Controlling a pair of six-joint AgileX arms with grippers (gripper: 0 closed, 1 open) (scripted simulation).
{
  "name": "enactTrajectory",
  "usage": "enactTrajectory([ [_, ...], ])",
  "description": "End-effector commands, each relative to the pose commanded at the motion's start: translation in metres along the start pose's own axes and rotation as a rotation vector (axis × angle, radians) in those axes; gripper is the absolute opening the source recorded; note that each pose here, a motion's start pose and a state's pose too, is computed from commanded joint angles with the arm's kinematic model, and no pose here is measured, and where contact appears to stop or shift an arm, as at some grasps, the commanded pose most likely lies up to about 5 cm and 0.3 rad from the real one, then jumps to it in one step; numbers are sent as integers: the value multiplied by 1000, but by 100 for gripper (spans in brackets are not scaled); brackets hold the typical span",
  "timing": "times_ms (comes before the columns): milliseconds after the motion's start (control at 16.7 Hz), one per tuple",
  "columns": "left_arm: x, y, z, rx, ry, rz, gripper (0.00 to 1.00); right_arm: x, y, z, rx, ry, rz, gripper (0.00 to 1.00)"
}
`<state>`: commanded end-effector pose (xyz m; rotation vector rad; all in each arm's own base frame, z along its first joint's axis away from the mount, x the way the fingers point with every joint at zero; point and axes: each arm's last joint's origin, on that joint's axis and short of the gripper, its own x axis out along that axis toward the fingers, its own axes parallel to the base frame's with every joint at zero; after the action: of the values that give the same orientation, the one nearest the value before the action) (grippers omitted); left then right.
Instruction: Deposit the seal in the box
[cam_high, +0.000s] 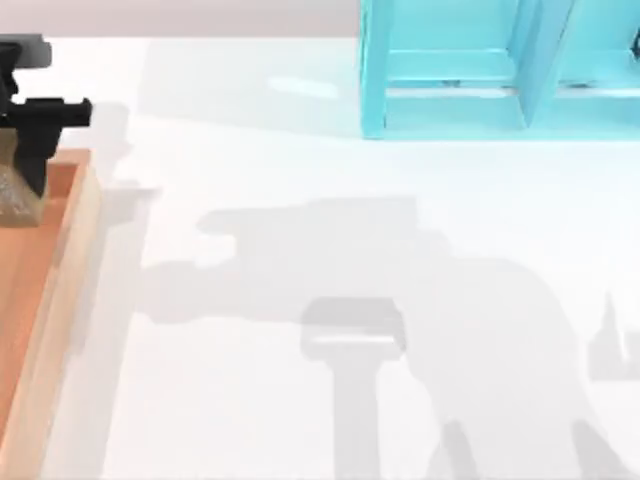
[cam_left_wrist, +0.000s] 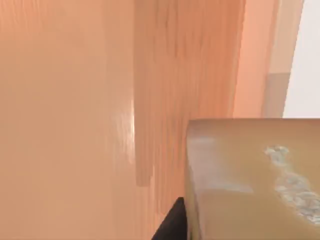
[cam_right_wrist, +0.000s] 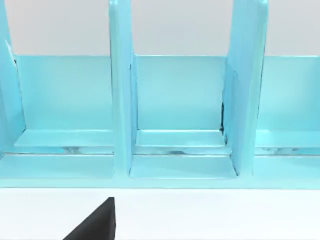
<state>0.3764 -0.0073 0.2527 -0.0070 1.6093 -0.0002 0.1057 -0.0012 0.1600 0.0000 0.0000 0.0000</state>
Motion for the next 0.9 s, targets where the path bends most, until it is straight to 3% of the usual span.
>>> enactTrajectory([
  [120,-5,51,-16,6,0,-1,0,0,0,0,0,0,0,100],
  [300,-14,93,-42,16,-21,1,0,0,0,0,0,0,0,100],
  [480,-19,103,-55,24,-39,4,0,0,0,0,0,0,0,100],
  [900,-9,102,-53,28,-36,5,0,0,0,0,0,0,0,100],
])
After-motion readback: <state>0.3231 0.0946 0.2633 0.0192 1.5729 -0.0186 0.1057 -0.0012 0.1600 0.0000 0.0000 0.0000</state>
